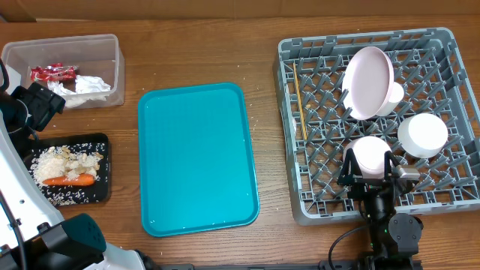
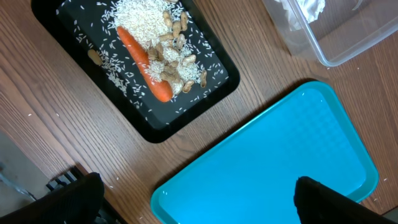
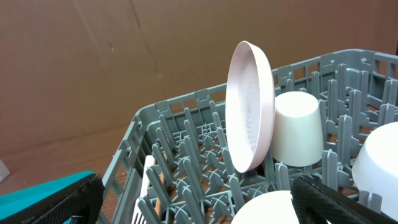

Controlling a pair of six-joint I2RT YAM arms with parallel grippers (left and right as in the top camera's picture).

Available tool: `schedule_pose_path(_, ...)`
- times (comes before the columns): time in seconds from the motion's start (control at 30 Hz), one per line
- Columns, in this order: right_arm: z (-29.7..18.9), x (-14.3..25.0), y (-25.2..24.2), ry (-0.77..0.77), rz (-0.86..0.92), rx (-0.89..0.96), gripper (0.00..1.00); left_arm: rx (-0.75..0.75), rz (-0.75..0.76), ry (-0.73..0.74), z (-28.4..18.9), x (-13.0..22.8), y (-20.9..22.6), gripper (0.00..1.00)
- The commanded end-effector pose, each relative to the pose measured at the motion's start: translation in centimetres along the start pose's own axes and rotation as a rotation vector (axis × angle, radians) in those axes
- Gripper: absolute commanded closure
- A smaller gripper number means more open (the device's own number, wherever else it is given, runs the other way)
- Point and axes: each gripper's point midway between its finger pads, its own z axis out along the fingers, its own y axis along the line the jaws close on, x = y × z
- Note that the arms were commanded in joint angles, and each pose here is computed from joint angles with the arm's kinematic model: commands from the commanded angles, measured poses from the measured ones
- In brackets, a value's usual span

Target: Sort waste into correct bins and load items into the dishwasher rack

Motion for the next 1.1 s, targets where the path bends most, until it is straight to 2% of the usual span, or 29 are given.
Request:
schedule_pose_path(0.0,0.0,0.2,0.1,-0.001,-0.007,-0.010,0.00,0.018,0.009,-0.034,-1.3,0.6,-0.2,0.00)
schedule_pose_path(0.2,0.0,0.2,0.1,-0.001,-0.007,-0.010,0.00,0.103,0.051,-0.144,-5.7,3.1,-0.1,0.00)
schedule_pose_path(0.37,0.0,0.2,0.1,-0.001,-0.007,-0.010,0.00,0.165,0.146,-0.180,-7.8,7.8,0.2,0.00)
schedule_pose_path(0.6,0.0,0.2,0.1,-0.001,-0.007,-0.010,0.00,0.184,0.281,-0.131,-6.4,14.5,2.4,0.00)
schedule_pose_path(0.73,0.0,0.2,0.1,-0.001,-0.007,-0.010,0.00,0.185,0.284,-0.131,-5.5,16.5,4.5,0.00)
schedule_pose_path(0.8,0.0,0.2,0.1,-0.001,-0.007,-0.010,0.00,0.187,0.276,-0.192,-5.2,16.1,5.1,0.00)
schedule_pose_path(0.9,0.0,0.2,0.1,-0.001,-0.007,-0.010,0.00,0.290,0.241,-0.298,-5.8,15.2,4.0,0.00)
schedule_pose_path(1.07,0.0,0.2,0.1,-0.001,-0.007,-0.010,0.00,0.599,0.100,-0.408,-7.4,15.1,0.5,0.00)
